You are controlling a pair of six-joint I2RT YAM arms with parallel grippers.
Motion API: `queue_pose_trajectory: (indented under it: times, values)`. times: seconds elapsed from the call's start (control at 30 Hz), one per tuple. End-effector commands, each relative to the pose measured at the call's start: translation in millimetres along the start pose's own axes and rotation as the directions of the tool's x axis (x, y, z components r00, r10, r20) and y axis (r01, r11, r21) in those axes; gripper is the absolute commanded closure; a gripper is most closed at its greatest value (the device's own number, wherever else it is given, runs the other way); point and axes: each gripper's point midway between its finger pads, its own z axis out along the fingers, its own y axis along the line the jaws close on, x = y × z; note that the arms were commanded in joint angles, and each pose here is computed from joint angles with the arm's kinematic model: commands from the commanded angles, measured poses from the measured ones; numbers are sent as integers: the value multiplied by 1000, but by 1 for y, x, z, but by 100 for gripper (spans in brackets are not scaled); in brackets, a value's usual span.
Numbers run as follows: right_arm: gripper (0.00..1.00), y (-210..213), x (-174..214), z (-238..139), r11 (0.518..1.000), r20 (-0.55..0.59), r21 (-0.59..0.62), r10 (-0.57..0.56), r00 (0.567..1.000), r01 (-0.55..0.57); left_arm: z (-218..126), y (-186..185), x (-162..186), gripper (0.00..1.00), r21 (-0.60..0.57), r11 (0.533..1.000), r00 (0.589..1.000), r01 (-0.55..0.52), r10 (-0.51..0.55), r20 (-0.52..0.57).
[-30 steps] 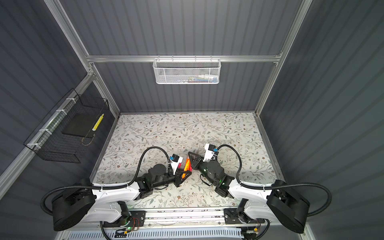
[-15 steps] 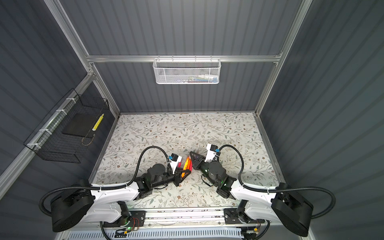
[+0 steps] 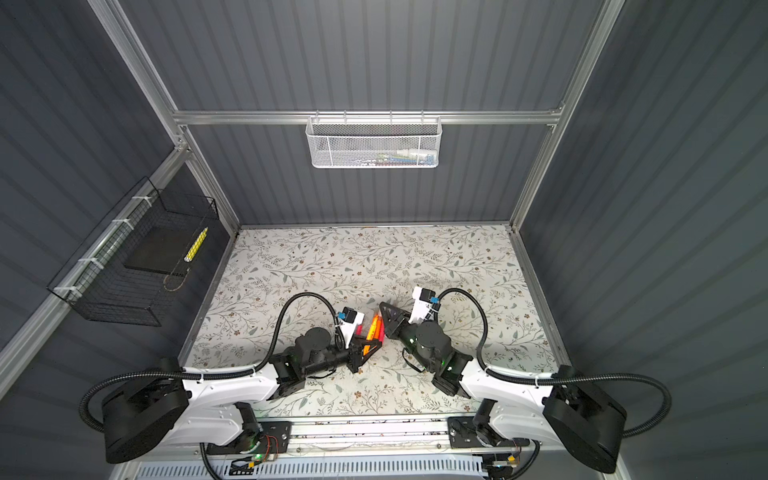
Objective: Insert the pens into the pen caps
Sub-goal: 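Press the cap down onto the orange marker held by the left gripper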
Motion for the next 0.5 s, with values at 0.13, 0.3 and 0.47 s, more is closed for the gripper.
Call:
queue_pose_trajectory:
  times: [0.13,0.3,0.47]
  values:
    - [100,19,-15,3,999,44,-34,-10,999,12,-2,-2,2,100,12,1000,1000,-12,12,-6]
    - [100,19,-8,4,999,18,-48,4,1000,-3,-4,-2,2,100,5,1000,1000,-14,14,-3]
    - [100,14,-1,2,999,-2,-48,19,1000,-19,-7,-1,0,100,1,1000,1000,-16,16,6]
